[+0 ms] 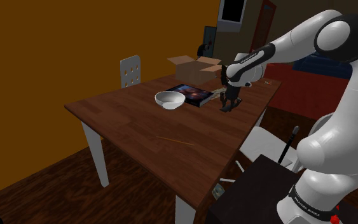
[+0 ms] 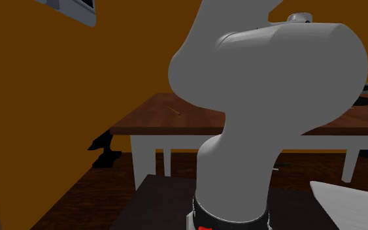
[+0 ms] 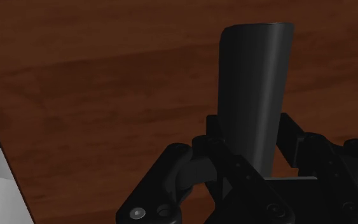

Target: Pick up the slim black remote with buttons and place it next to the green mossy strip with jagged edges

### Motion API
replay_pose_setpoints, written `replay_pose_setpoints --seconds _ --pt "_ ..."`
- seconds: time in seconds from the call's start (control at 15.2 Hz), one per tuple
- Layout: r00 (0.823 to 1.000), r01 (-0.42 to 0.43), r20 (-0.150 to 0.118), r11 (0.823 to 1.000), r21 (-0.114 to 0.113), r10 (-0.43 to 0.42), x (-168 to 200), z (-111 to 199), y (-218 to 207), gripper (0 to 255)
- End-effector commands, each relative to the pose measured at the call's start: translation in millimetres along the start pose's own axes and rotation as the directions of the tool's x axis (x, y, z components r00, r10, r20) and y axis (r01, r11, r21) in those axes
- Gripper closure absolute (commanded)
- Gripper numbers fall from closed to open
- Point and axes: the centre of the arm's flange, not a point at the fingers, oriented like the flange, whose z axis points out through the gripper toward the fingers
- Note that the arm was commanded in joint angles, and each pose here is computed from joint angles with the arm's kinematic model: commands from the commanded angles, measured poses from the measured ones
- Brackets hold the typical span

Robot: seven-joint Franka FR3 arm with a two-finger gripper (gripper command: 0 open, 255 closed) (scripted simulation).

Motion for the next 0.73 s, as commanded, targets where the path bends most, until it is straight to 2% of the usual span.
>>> replay_pose_setpoints --seconds 0.0,0.07,0.13,0.46,0.66 --pt "1.0 0.0 0.0 1.0 0.0 0.0 0 0 0 255" --pt "1.0 0.0 0.0 1.0 0.0 0.0 0 0 0 255" --pt "1.0 0.0 0.0 1.0 0.0 0.0 0 0 0 0" --pt "1.0 0.0 0.0 1.0 0.0 0.0 0 0 0 0" --pt "1.0 0.0 0.0 1.0 0.0 0.0 0 -40 0 0"
